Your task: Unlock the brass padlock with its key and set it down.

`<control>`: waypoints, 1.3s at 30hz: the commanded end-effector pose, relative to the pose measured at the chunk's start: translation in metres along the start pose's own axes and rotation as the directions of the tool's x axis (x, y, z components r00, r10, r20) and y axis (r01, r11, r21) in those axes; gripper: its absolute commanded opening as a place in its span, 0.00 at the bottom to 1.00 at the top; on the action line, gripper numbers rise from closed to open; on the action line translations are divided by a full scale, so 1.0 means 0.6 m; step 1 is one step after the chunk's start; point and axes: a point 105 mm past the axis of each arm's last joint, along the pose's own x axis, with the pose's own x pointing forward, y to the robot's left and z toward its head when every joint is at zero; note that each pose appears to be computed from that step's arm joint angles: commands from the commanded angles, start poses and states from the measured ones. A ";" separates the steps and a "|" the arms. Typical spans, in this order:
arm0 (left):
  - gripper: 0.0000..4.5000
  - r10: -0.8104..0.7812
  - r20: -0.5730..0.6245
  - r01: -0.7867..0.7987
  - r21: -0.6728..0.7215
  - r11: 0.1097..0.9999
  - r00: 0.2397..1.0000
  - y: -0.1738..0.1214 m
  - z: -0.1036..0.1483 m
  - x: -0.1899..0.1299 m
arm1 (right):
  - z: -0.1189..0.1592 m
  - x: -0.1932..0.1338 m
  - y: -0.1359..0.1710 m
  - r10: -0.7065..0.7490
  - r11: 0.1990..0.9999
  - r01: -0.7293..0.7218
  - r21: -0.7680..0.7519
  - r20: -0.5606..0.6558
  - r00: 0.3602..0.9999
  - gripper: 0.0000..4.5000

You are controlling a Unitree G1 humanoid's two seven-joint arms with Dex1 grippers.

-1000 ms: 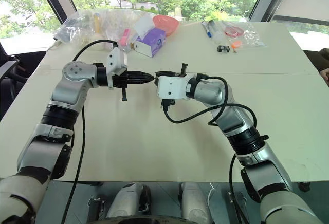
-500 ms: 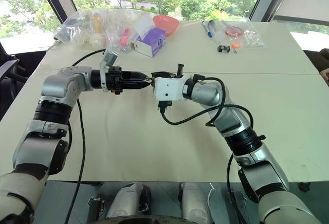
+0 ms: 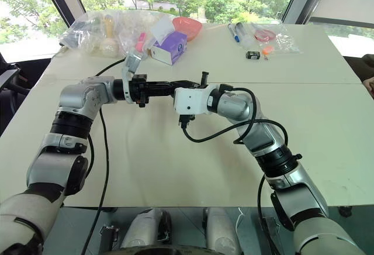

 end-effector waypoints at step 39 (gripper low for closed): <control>0.00 -0.097 0.047 0.094 0.069 0.993 0.994 -0.055 0.031 -0.029 | -0.029 -0.077 -0.045 -0.243 0.835 0.258 0.487 -0.095 0.965 0.98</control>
